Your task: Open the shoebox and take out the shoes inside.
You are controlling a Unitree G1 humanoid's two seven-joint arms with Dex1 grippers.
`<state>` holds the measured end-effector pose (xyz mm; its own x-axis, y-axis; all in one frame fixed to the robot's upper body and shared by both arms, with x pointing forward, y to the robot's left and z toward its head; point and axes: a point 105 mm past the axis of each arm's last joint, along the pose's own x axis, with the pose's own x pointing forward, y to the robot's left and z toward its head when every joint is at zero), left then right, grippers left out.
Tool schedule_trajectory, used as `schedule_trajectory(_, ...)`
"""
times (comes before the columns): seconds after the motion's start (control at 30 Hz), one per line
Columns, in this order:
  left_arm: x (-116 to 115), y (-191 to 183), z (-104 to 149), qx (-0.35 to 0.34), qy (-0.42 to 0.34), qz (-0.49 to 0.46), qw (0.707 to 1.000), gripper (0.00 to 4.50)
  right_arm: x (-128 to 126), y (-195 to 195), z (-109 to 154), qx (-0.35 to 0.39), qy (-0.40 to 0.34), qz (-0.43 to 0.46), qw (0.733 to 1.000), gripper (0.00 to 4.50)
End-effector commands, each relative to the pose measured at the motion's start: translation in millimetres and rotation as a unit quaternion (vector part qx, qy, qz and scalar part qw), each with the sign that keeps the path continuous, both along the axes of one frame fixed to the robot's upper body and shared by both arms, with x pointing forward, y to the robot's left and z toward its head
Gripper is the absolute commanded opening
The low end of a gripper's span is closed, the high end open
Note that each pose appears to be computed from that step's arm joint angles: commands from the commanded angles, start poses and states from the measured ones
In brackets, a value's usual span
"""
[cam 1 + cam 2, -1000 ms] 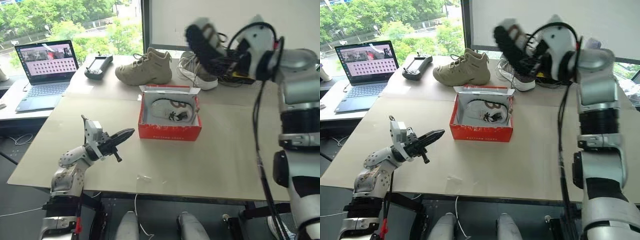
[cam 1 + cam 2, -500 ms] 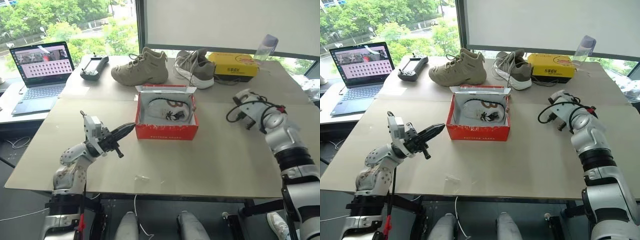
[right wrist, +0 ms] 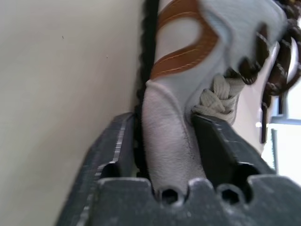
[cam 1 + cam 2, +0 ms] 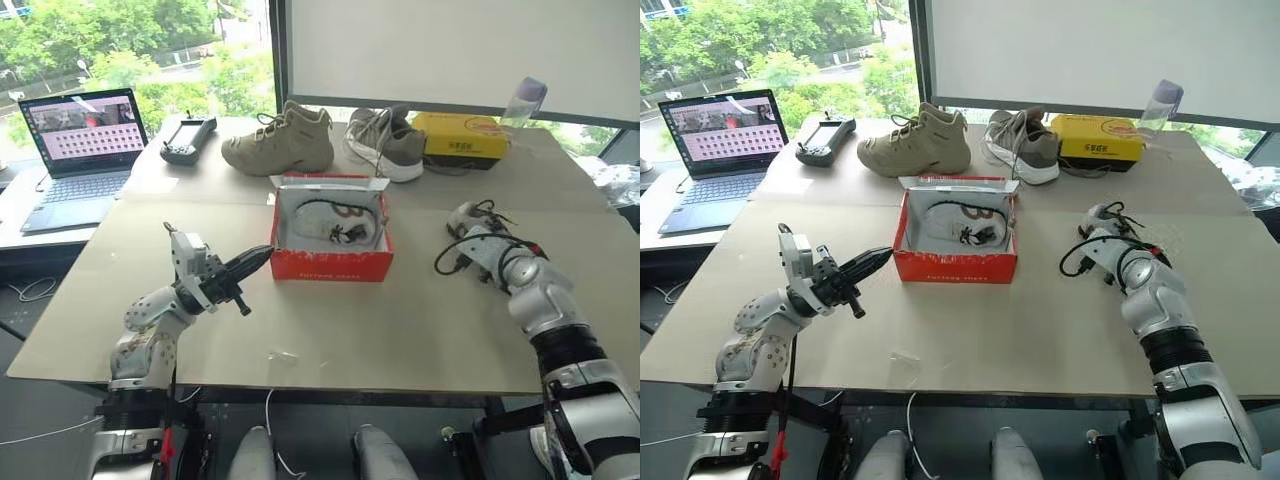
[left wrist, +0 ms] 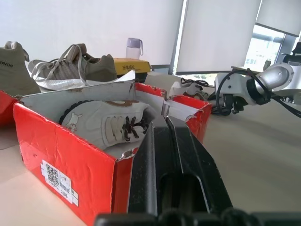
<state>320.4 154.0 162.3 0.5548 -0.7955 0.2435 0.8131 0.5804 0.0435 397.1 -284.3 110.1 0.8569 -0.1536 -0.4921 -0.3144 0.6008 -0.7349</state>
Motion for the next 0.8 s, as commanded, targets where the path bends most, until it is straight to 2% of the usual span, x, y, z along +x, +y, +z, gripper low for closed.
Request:
schedule_trajectory(0.03, -3, -2, 11, 0.006, -0.025, -0.008, 1.000, 0.00, -19, 33, -35, 0.123, 0.092, 0.033, 0.988, 4.00)
schedule_trajectory(0.2, -4, -2, 10, 0.008, -0.024, -0.009, 1.000, 0.00, -29, 45, -30, 0.168, 0.116, 0.052, 0.978, 4.00)
schedule_trajectory(0.33, -4, 0, 10, 0.011, -0.023, -0.008, 1.000, 0.00, -32, 64, 21, 0.244, 0.085, 0.110, 0.960, 4.00)
schedule_trajectory(0.43, -4, 1, 10, 0.012, -0.022, -0.006, 1.000, 0.00, -33, 75, 68, 0.257, 0.043, 0.162, 0.952, 4.00)
schedule_trajectory(0.5, -4, 2, 10, 0.012, -0.022, -0.005, 1.000, 0.00, -35, 81, 85, 0.261, 0.030, 0.184, 0.947, 4.00)
schedule_trajectory(0.57, -4, 2, 10, 0.013, -0.022, -0.004, 1.000, 0.00, -37, 91, 113, 0.265, 0.004, 0.221, 0.939, 4.00)
schedule_trajectory(0.67, -4, 2, 10, 0.013, -0.022, -0.003, 1.000, 0.00, -33, 98, 143, 0.254, -0.034, 0.242, 0.936, 4.00)
schedule_trajectory(0.8, -3, 3, 10, 0.013, -0.022, 0.001, 1.000, 0.00, -27, 117, 167, 0.244, -0.070, 0.267, 0.930, 4.00)
